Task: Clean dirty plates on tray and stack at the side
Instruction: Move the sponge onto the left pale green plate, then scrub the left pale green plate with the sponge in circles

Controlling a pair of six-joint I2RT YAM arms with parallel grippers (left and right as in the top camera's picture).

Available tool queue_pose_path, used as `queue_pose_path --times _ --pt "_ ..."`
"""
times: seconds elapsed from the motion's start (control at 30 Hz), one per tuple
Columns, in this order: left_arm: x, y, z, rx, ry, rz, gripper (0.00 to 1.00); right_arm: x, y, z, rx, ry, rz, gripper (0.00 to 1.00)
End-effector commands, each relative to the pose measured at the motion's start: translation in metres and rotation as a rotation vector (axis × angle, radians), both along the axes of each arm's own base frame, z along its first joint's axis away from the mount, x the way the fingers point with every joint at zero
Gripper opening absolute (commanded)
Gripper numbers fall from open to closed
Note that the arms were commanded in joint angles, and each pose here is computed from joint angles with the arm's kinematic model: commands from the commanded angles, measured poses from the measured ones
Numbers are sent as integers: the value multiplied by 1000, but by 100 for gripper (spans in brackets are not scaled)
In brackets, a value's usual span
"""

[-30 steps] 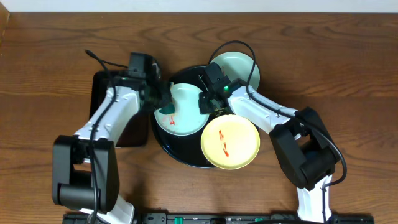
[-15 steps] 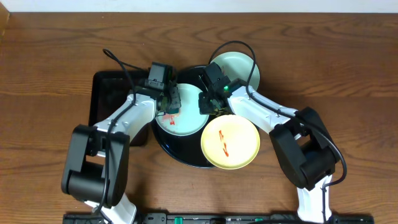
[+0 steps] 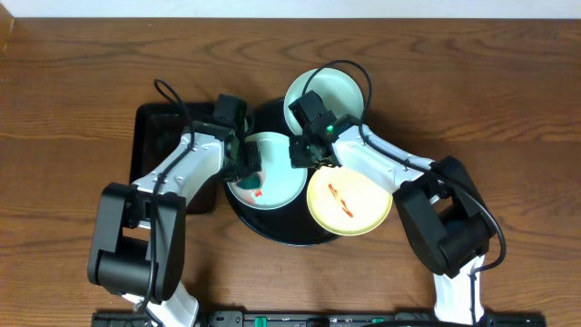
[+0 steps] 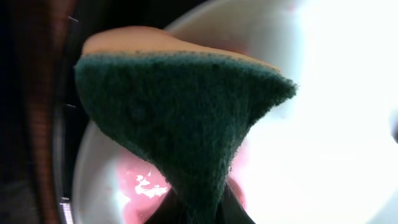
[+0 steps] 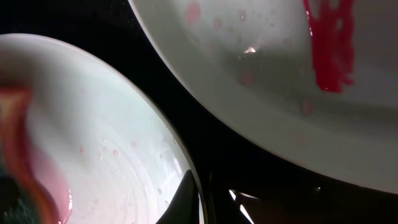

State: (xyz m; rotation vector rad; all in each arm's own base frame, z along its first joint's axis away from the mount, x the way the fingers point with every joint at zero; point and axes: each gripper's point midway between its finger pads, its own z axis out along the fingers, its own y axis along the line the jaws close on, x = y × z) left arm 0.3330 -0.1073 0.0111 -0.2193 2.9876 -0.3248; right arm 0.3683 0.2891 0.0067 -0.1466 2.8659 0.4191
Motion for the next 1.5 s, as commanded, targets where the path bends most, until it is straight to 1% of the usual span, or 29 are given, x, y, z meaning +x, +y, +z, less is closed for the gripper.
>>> queue_pose_path --times 0.0,0.1,0.17,0.2,0.27,0.33,0.4,0.5,0.57,0.77,0.93,1.1,1.17,1.23,1.3,1.4,1.47 --pt "-34 -29 -12 -154 138 -65 8 -8 0 -15 -21 40 -3 1" --pt "-26 -30 -10 -153 109 -66 8 -8 0 -15 -18 45 -21 1" --pt "-13 -25 -11 -119 62 -39 7 -7 1 -15 -13 46 -34 1" --pt "0 -5 -15 -11 17 68 7 -6 1 -15 -11 42 -34 1" --pt "11 20 -16 116 -24 210 7 -6 1 -15 -12 42 -35 1" --pt "15 40 -15 204 -54 339 8 -6 0 -15 -18 39 -37 1" --pt "17 46 -14 227 -65 403 7 -5 -1 -15 -21 37 -38 1" --pt "25 45 -12 212 -98 420 7 -6 -1 -15 -22 39 -38 1" --pt "37 41 -9 197 -148 388 7 -7 -1 -16 -23 41 -38 1" --pt "72 24 6 192 -322 172 7 -7 -2 -17 -25 42 -38 1" --pt "93 18 18 166 -421 162 8 -7 -2 -17 -27 41 -39 1" --pt "101 16 23 164 -461 140 7 -7 -2 -17 -28 42 -39 1" --pt "100 16 21 167 -455 133 7 -7 -2 -17 -28 41 -39 1" --pt "91 16 16 170 -413 123 7 -7 -2 -17 -27 40 -39 1" --pt "76 12 7 152 -340 89 8 -7 -2 -17 -26 39 -39 1" --pt "48 1 -5 105 -223 -20 7 -7 -2 -17 -26 40 -39 1" --pt "34 -4 -8 80 -170 -85 7 -7 -2 -17 -26 40 -39 1"
